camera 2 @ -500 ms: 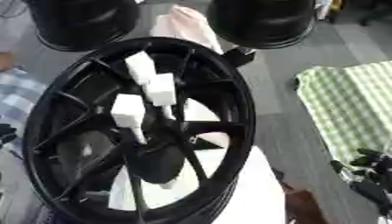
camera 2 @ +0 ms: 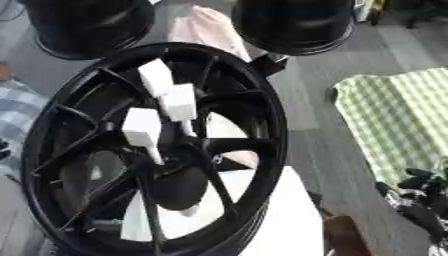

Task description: Pull the pin out of the wheel hub.

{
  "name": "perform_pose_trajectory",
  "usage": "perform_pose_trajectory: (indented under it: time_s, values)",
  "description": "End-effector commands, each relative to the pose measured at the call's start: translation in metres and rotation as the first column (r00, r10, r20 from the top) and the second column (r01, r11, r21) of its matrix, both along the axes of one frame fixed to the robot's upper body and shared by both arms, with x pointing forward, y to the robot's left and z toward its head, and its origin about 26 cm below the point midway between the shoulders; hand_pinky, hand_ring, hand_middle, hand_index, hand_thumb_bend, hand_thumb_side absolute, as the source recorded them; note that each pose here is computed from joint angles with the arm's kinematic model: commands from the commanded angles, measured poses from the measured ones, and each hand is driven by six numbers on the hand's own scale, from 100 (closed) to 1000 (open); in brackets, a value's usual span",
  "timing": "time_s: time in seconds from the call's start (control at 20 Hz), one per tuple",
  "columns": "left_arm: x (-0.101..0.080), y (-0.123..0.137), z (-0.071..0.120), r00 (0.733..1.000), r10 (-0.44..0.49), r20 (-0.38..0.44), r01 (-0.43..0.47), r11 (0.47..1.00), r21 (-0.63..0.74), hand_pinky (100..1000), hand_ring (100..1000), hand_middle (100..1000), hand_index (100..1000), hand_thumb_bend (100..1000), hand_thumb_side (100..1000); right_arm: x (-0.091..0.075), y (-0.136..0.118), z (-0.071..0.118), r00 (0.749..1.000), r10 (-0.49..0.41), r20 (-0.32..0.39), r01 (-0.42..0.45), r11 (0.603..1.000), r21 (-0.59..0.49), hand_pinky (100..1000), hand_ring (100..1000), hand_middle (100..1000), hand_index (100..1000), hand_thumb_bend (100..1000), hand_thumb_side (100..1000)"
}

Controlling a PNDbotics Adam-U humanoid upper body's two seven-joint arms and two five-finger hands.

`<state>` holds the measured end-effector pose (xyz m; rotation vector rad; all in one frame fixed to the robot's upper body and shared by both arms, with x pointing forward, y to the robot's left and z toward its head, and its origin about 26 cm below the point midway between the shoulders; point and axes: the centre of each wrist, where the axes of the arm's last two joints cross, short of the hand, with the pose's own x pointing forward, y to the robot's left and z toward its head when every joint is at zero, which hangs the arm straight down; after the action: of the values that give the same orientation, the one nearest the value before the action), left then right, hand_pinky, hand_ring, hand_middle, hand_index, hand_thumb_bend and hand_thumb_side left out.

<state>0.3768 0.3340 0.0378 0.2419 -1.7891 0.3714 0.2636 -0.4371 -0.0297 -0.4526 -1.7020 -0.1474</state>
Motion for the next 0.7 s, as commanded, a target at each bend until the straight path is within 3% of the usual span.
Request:
perform_pose_trajectory:
  time_s: [0.05, 0.45, 0.6, 0.7]
  values:
    - [0.001, 0.009, 0.013, 0.999, 0.030, 0.039, -0.030, 1.000, -0.001, 694, 640, 538, 752, 110, 882, 0.002, -0.010, 0.013, 1.000, -0.003, 0.018, 0.004, 1.000, -0.031, 451, 586, 472, 657, 685, 117]
    - [-0.001, 0.013, 0.010, 0.998, 0.047, 0.036, -0.048, 0.999, 0.024, 687, 619, 510, 739, 100, 865, 0.007, -0.012, 0.019, 1.000, 0.017, -0.010, -0.018, 0.998, -0.053, 468, 613, 499, 673, 699, 110]
    - [-0.005, 0.022, 0.003, 1.000, 0.024, 0.006, -0.024, 0.995, 0.094, 684, 617, 508, 739, 100, 869, 0.011, -0.017, 0.034, 0.999, 0.043, -0.025, -0.046, 0.993, -0.113, 481, 632, 517, 684, 724, 132]
    - [-0.011, 0.031, -0.003, 1.000, 0.023, -0.012, -0.021, 0.992, 0.128, 684, 617, 509, 738, 100, 871, 0.013, -0.025, 0.053, 0.998, 0.050, -0.024, -0.054, 0.982, -0.182, 489, 645, 527, 690, 745, 153]
